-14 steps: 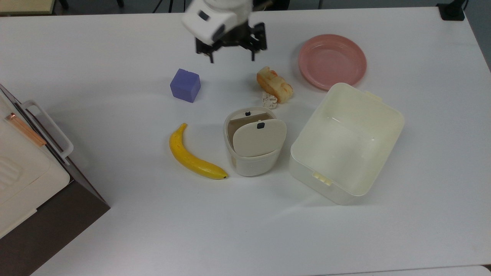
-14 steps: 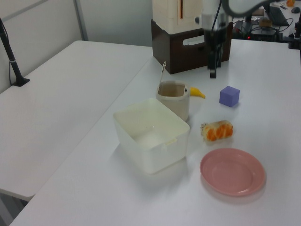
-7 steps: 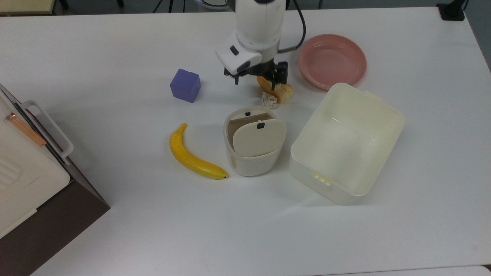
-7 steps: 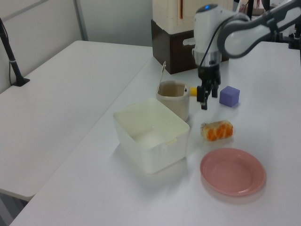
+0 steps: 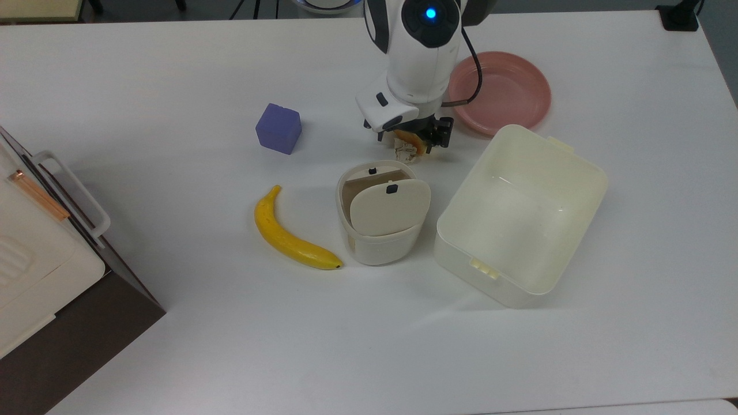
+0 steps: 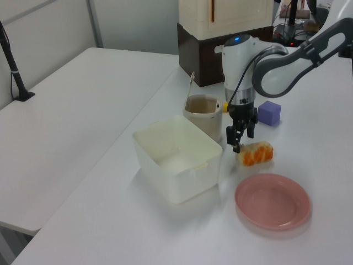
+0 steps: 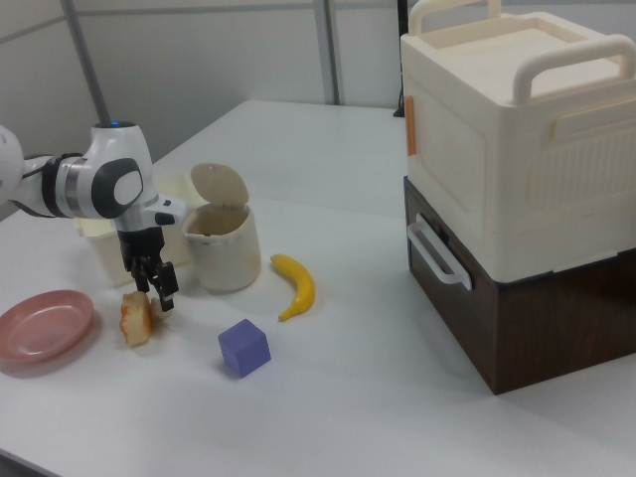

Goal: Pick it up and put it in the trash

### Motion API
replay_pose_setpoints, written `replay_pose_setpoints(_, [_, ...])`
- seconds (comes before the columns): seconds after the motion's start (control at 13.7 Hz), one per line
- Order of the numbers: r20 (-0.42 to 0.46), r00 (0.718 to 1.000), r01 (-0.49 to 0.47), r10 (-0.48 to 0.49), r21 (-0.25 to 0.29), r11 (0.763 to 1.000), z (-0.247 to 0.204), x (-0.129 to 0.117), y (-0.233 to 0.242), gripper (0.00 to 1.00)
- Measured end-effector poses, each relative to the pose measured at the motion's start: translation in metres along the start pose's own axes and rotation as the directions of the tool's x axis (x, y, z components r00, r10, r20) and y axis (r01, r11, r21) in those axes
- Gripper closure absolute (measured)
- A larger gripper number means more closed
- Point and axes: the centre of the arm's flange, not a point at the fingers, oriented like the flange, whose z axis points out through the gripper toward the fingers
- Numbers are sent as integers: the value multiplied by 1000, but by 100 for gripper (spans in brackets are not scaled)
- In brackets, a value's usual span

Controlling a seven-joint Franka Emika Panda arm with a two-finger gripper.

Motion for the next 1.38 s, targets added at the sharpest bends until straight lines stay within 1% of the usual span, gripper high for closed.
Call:
replay_pose_setpoints(0.07, [-4, 1000, 0, 0, 1, 1000, 3, -1, -4, 5])
replay_pose_setpoints(0.15, [-7, 1000, 3, -3, 3, 1000, 7, -1, -8, 11])
replay_pose_setpoints(0.29, [-16, 1000, 7, -7, 6, 1000, 15, 0, -13, 20])
replay_pose_setpoints(0.36, [-21, 1000, 7, -6, 8, 1000, 17, 1, -14, 31])
replay_pose_setpoints(0.44, [-24, 1000, 7, -7, 5, 1000, 19, 2, -13, 33])
replay_pose_setpoints(0.51, [-27, 1000, 10, -10, -1, 1000, 20, 3, -12, 44])
replay_pose_setpoints(0.58, [-32, 999, 12, -12, -2, 1000, 19, 4, -11, 63])
replay_pose_setpoints(0.66, [-38, 999, 16, -16, -2, 1000, 16, 5, -11, 67])
replay_pose_setpoints(0.8, [-76, 997, 34, -33, 12, 999, -7, 9, -7, 71])
replay_pose_setpoints(0.87, [-109, 992, 60, -56, 27, 998, -36, 13, 0, 71])
replay_pose_setpoints(1.16, [-190, 974, 136, -125, 47, 990, -130, 32, 35, 70])
replay_pose_setpoints(1.31, [-238, 961, 156, -139, 53, 986, -161, 47, 58, 68])
replay_pose_setpoints(1.38, [-254, 959, 146, -127, 58, 988, -169, 55, 69, 65])
